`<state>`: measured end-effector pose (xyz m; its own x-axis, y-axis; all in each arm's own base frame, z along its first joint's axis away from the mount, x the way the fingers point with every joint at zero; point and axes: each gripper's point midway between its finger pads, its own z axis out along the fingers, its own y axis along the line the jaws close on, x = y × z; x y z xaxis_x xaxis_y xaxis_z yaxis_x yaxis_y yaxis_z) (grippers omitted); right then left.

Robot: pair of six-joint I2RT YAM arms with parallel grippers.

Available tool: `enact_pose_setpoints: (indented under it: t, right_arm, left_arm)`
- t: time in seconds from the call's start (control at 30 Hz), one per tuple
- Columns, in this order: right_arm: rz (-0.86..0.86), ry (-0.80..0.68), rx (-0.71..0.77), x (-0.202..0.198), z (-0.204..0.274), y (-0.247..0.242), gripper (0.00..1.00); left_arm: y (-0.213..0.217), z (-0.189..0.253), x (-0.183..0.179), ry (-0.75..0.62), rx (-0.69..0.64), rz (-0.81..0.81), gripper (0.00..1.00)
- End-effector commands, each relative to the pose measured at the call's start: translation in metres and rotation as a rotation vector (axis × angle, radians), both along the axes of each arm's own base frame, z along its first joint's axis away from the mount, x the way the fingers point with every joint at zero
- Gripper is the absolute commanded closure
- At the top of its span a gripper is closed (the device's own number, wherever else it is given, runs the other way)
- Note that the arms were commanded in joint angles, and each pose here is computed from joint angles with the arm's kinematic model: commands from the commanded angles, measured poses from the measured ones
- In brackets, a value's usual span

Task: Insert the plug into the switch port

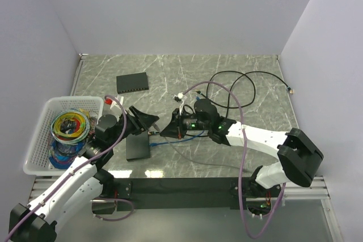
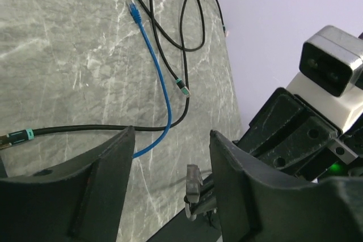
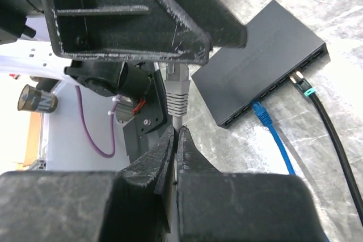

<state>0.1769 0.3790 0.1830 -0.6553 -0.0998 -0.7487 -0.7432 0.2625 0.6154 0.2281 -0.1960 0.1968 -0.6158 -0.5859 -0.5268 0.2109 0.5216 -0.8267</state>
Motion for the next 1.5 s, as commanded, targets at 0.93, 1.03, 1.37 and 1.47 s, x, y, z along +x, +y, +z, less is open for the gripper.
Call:
enact_pose_setpoints:
  t: [0.93,1.03,1.37,1.47]
  right_arm:
    - [0.37,0.034,0.233,-0.056,0.029,-0.002,1.0]
    - [0.3,0.022,0.22,-0.045,0.029,0.0,1.0]
    - [0.104,-0.056,0.13,-0.008,0.032,0.003,1.0]
    - [0.093,-0.064,0.129,-0.003,0.036,0.007,1.0]
  left_arm:
    - [0.019,0.041,-0.004,-0.072,0.039,0.076,0.47]
    - [0.018,0.041,-0.006,-0.063,0.034,0.067,0.48]
    - [0.016,0.034,-0.01,-0.047,0.029,0.052,0.54]
    - [0.014,0.031,-0.008,-0.04,0.032,0.046,0.55]
